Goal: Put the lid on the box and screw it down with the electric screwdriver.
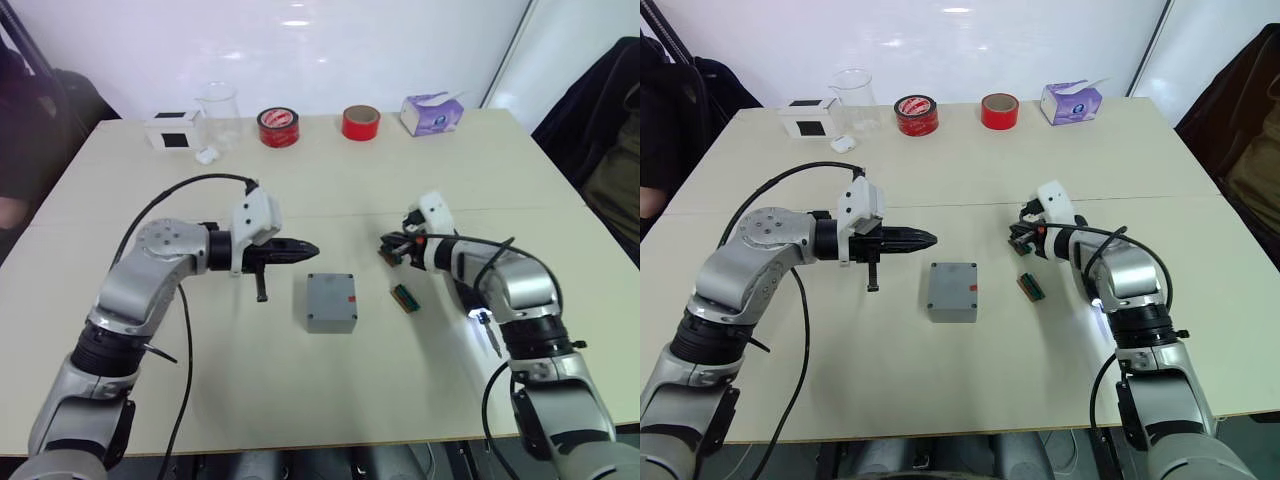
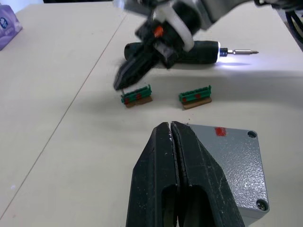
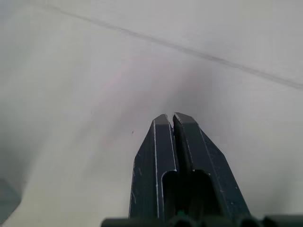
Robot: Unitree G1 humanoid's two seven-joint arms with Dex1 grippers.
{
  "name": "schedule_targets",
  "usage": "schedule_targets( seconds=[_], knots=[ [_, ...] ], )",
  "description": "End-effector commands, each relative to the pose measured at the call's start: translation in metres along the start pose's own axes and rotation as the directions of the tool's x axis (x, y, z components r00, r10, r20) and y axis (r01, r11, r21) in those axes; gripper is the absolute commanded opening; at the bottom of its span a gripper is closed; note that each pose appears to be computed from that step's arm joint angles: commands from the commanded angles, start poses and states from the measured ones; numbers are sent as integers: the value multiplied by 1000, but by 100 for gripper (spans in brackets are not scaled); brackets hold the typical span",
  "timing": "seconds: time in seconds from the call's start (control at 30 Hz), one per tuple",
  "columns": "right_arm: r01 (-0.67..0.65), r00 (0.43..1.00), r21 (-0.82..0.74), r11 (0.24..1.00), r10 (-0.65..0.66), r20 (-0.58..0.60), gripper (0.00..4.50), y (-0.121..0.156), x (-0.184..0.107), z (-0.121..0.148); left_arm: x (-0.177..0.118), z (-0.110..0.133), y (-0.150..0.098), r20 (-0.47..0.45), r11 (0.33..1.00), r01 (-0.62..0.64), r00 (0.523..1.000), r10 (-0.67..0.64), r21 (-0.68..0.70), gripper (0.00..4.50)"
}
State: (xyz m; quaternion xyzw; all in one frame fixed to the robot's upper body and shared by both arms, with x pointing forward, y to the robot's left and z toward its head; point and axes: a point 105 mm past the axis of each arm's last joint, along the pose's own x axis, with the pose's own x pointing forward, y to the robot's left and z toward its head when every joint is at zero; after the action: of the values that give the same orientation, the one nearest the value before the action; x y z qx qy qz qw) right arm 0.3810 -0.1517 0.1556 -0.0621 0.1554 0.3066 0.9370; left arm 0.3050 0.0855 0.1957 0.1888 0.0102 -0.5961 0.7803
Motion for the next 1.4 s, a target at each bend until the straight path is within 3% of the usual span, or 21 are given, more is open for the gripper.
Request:
schedule_targets(
  seconds=[0.03,0.3,0.53,0.97,1.4],
  knots=[
    [-85,994,-53,995,89,63,8,19,-20,33,-5,8,-2,9,999,1,1000,-1,37,0],
    [-284,958,-105,953,287,16,8,76,-37,41,-11,0,-2,-19,1000,0,1000,0,24,0],
    [-337,941,-110,935,336,-33,8,97,-34,24,-13,-5,-5,-32,1000,8,999,-8,14,0],
    [-347,937,-80,934,342,-74,8,104,-27,4,-9,-3,-5,-19,1000,2,1000,-2,16,0],
    [-333,943,-101,937,329,-55,8,98,-26,13,-7,-4,-6,-15,1000,3,1000,-3,13,0]
  ],
)
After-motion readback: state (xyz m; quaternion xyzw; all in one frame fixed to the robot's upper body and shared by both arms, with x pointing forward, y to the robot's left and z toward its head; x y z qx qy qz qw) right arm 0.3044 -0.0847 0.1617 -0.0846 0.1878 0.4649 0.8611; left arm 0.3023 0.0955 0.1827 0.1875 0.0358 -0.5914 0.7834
